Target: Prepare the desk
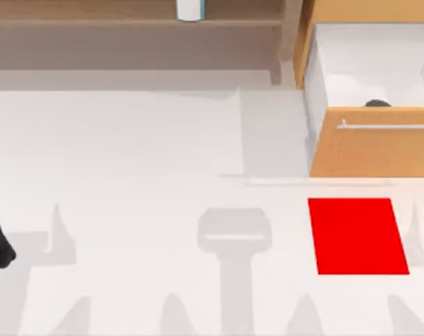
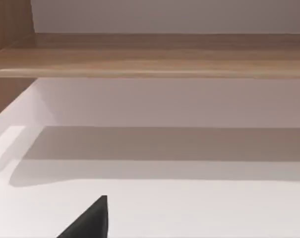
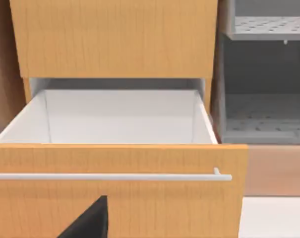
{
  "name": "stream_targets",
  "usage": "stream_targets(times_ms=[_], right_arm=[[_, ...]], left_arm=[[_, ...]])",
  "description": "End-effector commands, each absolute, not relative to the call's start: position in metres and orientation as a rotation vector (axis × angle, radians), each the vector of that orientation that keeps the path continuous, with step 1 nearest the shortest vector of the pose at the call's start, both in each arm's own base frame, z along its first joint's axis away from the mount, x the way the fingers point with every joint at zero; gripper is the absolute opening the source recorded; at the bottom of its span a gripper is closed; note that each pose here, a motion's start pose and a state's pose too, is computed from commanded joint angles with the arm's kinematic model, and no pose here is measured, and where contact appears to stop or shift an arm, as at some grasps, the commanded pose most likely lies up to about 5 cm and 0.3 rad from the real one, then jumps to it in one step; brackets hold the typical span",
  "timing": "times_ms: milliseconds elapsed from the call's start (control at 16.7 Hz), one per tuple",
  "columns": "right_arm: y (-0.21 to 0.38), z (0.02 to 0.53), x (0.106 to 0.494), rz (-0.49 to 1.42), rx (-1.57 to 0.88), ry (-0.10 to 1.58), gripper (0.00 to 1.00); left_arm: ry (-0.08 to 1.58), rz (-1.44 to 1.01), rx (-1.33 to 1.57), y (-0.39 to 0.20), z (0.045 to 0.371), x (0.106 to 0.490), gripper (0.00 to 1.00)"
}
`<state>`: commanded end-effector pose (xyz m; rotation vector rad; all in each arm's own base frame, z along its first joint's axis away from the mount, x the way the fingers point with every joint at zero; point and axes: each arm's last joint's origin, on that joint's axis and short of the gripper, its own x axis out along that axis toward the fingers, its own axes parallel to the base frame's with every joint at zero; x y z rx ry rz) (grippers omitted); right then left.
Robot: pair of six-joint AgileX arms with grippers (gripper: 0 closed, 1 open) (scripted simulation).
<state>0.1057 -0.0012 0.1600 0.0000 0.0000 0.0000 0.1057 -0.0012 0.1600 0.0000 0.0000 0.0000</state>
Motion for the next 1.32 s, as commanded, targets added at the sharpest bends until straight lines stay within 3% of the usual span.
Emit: stream_targets(times_ms=[300, 720, 960, 1320], right_arm=[[-0.002, 0.168, 0.107, -0.019, 0.005, 0.052, 1.0], [0.0, 0.232, 0.135, -0.067, 0.027, 0.385, 1.0], [0.008, 0.276, 0.188, -0.066, 0.032, 0.628, 1.0], [0.033, 0.298, 0.312, -0.058, 0.038, 0.978, 1.0]], left_arm=[[0.0, 0.0, 0.0, -0.001, 0.16, 0.106, 1.0], [0.0, 0.0, 0.0, -0.001, 0.16, 0.106, 1.0], [0.0, 0.0, 0.0, -0.001, 0.16, 0.106, 1.0], [0.0, 0.0, 0.0, -0.001, 0.16, 0.106, 1.0]])
